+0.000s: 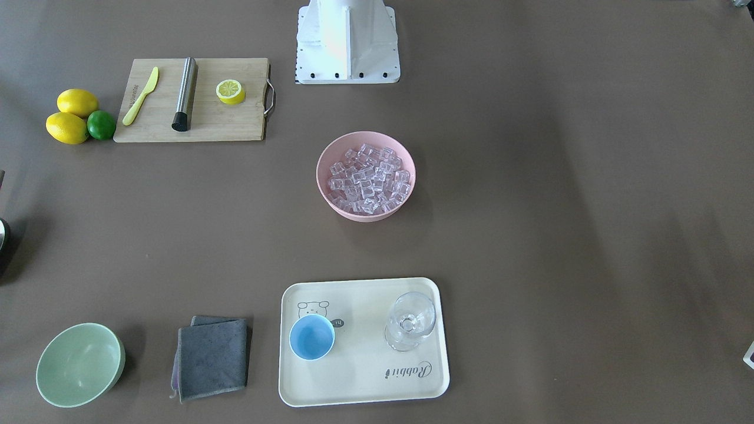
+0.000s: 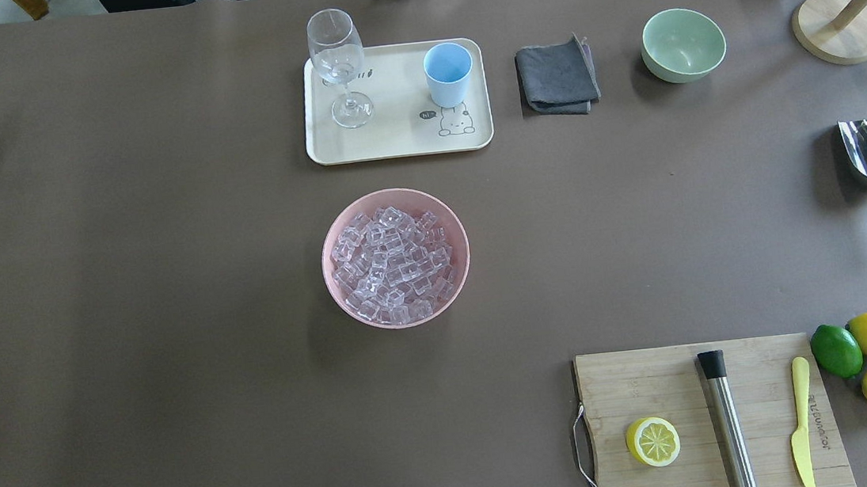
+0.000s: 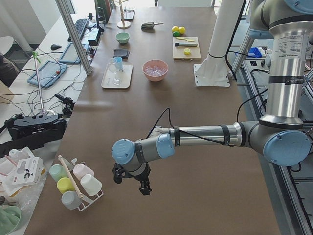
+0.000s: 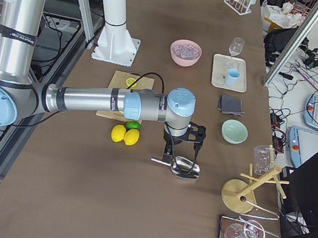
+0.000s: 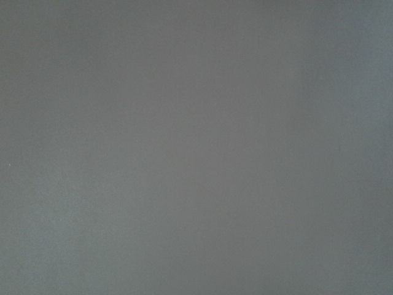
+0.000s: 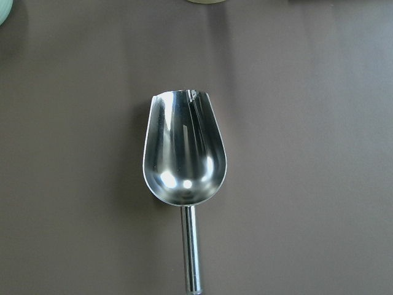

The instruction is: Put ice in cup with scoop

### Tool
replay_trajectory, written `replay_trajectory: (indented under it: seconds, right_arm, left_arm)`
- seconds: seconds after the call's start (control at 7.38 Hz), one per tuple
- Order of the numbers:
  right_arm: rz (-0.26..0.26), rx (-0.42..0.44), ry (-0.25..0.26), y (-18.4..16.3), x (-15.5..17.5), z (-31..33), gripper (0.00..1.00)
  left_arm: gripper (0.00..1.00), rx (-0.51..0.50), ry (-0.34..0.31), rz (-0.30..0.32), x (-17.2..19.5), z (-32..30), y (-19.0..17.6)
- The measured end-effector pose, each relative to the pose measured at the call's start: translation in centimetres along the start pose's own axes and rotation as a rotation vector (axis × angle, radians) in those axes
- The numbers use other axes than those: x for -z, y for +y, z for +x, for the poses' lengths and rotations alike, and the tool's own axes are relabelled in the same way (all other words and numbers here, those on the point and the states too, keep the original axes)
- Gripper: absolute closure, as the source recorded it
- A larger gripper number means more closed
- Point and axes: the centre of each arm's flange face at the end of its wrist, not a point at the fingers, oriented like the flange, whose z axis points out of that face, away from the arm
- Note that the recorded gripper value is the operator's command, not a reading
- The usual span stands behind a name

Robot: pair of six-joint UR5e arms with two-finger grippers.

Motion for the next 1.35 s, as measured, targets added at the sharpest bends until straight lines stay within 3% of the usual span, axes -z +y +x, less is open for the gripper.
replay_trajectory:
  seconds: [0.41,0.68,1.35]
  right_arm:
    - [0.078,-0.023,-0.035,2.8,-4.0,-1.1,0.02]
    - [0.085,-0.053,-0.028,3.4,-7.5,-1.6,0.02]
    - [0.08,-0.061,-0.022,3.6,-12.4,-1.2,0.11]
  left_arm:
    - [0.01,-0.014,0.037,0.018,0.9,1.4,-0.3]
    - [0.01,-0.034,0.051,0.024,1.2,2.8,0.0]
    - [0.01,-0.093,0.052,0.007,0.3,5.2,0.4]
